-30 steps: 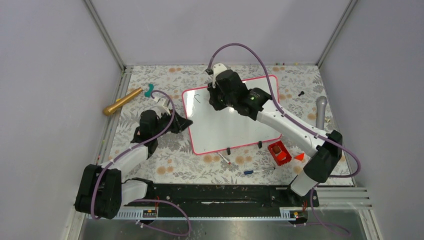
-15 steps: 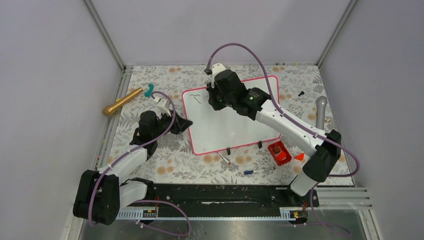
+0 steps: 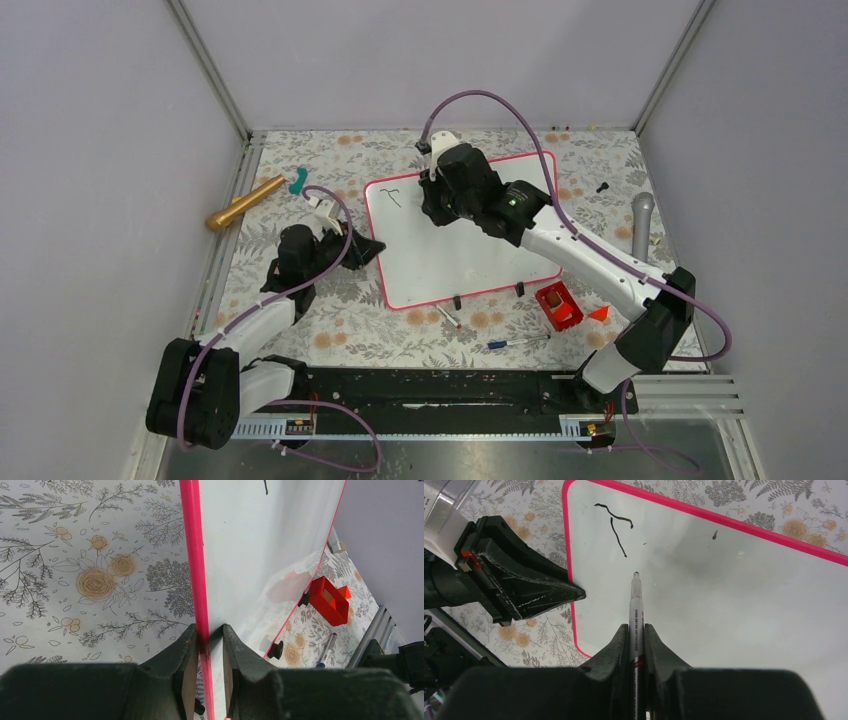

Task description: Write a sentence on the whiteboard

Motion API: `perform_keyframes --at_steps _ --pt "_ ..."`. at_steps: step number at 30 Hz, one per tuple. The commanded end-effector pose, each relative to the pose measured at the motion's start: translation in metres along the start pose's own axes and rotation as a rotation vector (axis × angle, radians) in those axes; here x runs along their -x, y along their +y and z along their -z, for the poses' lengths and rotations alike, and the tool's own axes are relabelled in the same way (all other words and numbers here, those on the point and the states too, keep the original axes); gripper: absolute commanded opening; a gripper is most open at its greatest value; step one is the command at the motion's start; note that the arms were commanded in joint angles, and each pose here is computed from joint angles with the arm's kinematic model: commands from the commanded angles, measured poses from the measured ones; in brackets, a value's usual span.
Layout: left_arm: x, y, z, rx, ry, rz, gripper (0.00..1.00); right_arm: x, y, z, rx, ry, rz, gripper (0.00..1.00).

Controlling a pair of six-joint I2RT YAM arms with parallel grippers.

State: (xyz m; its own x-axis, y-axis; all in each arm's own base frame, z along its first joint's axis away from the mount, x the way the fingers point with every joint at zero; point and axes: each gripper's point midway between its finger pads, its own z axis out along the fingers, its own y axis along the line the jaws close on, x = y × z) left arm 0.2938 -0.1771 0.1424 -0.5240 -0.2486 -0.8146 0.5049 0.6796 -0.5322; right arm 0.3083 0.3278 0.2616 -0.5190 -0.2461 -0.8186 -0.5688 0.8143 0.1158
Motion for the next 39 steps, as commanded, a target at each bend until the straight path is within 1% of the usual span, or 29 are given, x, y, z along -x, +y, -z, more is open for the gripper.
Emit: perform_keyframes --at_steps 1,9,26,39 --pt "0.004 0.001 -0.002 -0.007 -0.041 -0.075 0.00 0.011 0.013 0.015 0.056 -0.041 -0.013 0.00" --pt "0.008 -0.003 0.003 -0.009 -0.066 -0.096 0.00 0.014 0.012 0.005 0.017 -0.031 -0.013 0.00" --pt "0.009 -0.005 0.004 -0.017 -0.072 -0.103 0.00 0.024 0.007 -0.010 -0.059 -0.025 -0.006 0.00" --pt "0.007 -0.006 0.004 -0.022 -0.068 -0.106 0.00 0.026 0.009 -0.016 -0.057 -0.022 -0.004 0.00"
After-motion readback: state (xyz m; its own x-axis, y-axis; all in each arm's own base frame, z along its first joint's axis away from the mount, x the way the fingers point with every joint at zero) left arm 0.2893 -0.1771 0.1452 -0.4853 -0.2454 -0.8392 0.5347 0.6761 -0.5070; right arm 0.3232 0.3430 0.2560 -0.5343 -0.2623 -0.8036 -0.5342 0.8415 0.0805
